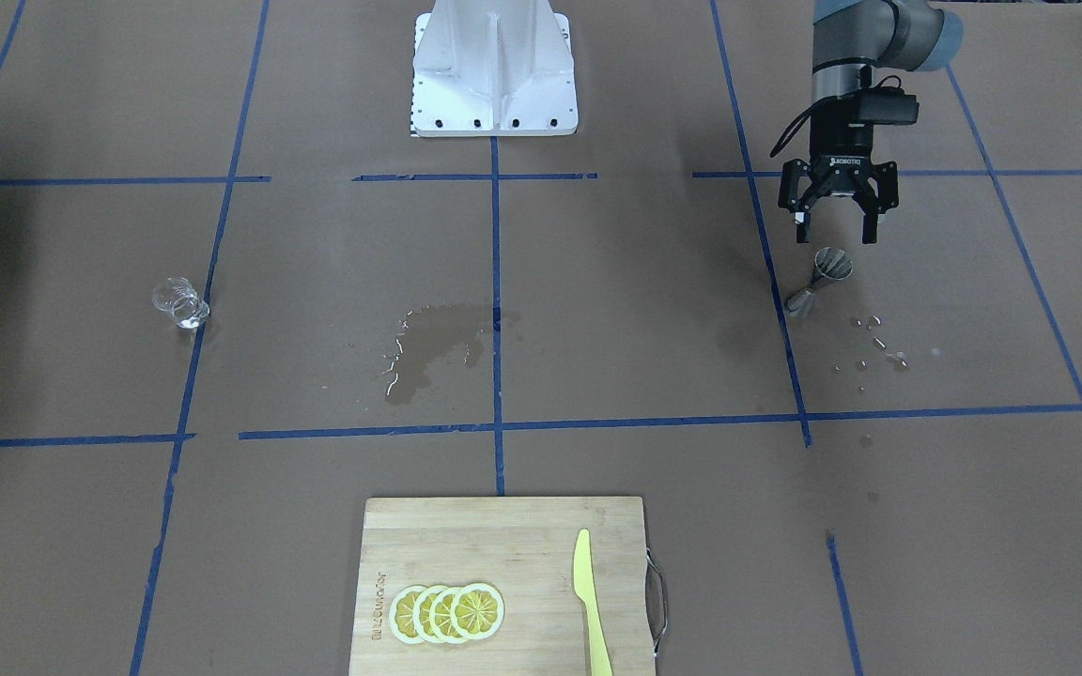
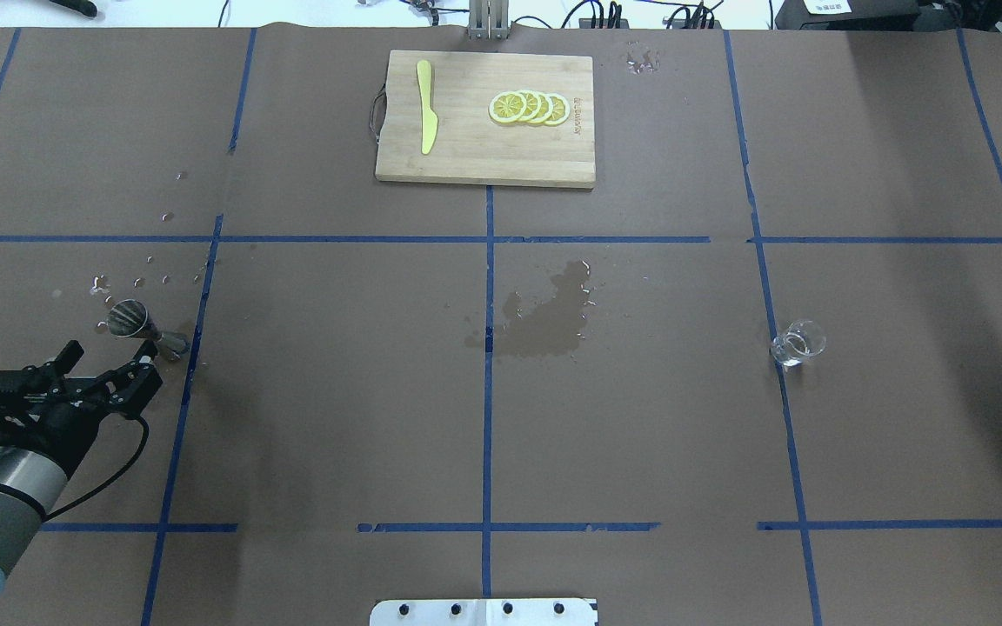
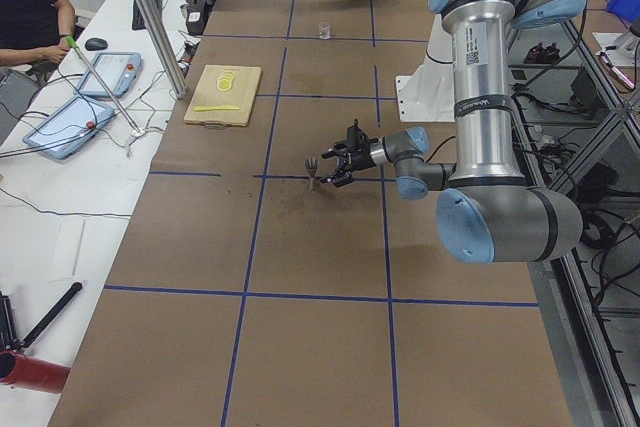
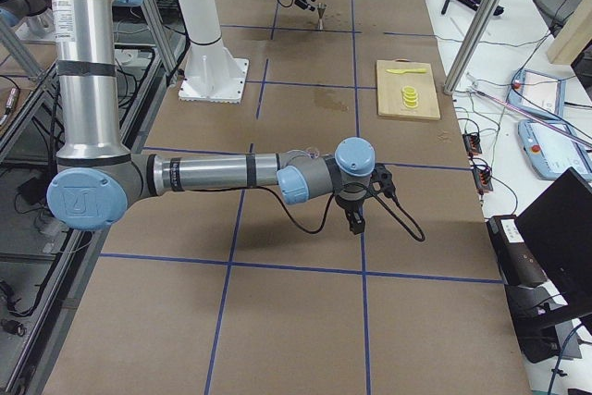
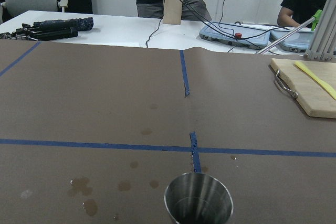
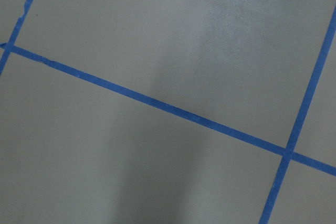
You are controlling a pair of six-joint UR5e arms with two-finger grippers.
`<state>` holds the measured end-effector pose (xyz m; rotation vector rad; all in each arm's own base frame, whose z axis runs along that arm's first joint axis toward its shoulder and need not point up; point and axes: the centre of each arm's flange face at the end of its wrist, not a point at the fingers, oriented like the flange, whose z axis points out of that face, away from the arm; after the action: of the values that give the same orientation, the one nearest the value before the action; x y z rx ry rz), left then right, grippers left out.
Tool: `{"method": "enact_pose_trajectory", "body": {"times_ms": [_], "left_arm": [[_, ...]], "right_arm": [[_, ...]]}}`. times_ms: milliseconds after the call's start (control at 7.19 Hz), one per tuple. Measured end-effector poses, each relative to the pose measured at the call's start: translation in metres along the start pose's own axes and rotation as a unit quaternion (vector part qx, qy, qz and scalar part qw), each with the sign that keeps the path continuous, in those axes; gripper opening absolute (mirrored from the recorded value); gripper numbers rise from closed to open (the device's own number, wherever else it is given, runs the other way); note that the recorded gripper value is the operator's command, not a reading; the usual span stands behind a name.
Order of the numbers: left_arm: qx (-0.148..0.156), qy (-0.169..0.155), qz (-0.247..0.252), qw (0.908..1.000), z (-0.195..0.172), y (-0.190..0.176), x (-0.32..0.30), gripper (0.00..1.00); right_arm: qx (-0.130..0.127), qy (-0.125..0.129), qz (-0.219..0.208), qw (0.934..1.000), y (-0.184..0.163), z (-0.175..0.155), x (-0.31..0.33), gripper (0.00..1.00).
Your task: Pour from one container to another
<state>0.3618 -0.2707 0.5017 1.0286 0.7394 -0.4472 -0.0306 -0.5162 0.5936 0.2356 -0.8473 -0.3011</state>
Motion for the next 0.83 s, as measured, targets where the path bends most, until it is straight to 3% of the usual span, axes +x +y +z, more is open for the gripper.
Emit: {"method": "enact_pose_trajectory", "body": {"times_ms": [417,834], "left_arm": [[0.018,-0.012,0.02,0.9996,0.021,0.029,0.004,0.91],[0.022,-0.015,0.025,0.9993,0.032,0.043,0.012,0.78]], "right_arm": [[0.002,0.0,-0.002,1.0,-0.002,-0.001,-0.001,1.0],[0.002,0.001,-0.002,1.0,-0.003,-0.001,-0.001,1.0]]}}
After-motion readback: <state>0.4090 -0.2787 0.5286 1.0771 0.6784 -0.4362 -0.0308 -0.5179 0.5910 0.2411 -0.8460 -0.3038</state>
